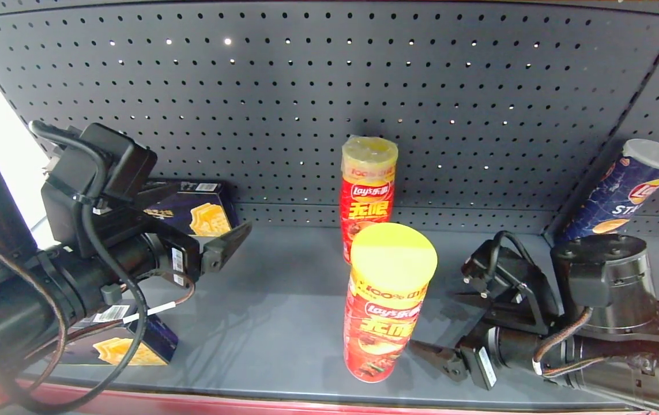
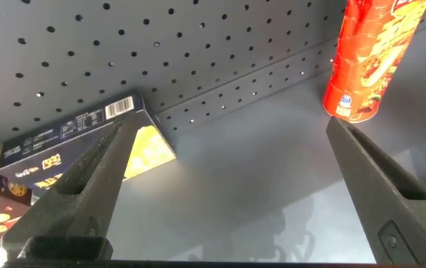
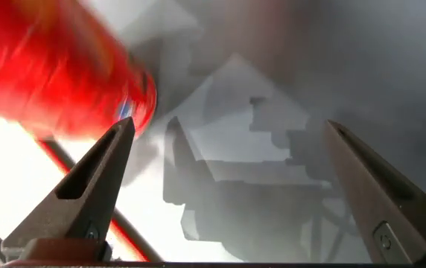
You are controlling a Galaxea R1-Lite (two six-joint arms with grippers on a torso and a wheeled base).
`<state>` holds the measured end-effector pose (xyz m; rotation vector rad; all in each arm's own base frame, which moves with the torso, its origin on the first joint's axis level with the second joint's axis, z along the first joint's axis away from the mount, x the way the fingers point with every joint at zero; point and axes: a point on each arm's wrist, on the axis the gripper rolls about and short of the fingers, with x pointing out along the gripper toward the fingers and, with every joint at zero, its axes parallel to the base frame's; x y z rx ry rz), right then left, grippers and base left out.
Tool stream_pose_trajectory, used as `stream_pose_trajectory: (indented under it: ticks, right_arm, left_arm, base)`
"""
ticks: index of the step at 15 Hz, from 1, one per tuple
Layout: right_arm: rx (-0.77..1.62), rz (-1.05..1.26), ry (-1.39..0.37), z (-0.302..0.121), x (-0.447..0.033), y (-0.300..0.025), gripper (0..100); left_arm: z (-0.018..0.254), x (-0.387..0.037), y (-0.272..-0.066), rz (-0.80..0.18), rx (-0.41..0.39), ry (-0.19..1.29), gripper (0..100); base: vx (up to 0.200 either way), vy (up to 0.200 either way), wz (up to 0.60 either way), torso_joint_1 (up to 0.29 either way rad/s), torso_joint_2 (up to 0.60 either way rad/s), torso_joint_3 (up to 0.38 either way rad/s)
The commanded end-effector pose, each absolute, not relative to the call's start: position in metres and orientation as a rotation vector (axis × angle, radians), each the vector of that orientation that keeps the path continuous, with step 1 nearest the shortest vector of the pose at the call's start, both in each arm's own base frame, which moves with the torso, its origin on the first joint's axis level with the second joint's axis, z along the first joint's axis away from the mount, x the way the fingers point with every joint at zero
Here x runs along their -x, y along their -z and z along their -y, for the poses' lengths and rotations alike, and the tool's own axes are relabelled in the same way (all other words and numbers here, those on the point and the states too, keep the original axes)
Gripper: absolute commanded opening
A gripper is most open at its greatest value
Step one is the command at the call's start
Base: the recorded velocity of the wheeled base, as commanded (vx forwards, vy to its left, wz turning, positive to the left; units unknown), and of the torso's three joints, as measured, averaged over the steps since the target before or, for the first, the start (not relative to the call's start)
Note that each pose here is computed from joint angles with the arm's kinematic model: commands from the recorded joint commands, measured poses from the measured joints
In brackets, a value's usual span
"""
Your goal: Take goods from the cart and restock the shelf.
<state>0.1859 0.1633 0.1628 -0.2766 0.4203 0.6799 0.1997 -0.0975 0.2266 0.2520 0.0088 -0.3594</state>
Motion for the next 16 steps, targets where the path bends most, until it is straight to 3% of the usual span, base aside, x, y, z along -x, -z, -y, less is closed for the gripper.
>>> stream_pose_trajectory:
  ticks: [1, 10, 12, 16]
  right_arm:
    - [0.271, -0.405, -0.684, -0.161, -0.182, -0.166, 100]
    - [0.274, -0.395, -0.704, -0.166, -0.179, -0.169, 100]
    - [0.249, -0.349, -0.676, -0.15, -0.166, -0.179, 100]
    - [0.176, -0.177, -0.65, -0.094, -0.11, -0.198, 100]
  left_arm:
    - [0.098, -0.2, -0.227, -0.007, -0.252, 0.36, 100]
    - [0.097, -0.199, -0.225, -0.012, -0.253, 0.361, 100]
    - [0.095, -0.195, -0.221, -0.024, -0.255, 0.361, 100]
    - [0.072, -0.147, -0.238, 0.095, -0.216, 0.352, 100]
  base:
    - [0.0, 0.0, 0.0, 0.0, 0.0, 0.0]
    - [0.0, 0.0, 0.0, 0.0, 0.0, 0.0]
    - [0.0, 0.0, 0.0, 0.0, 0.0, 0.0]
    - [0.0, 0.0, 0.0, 0.0, 0.0, 0.0]
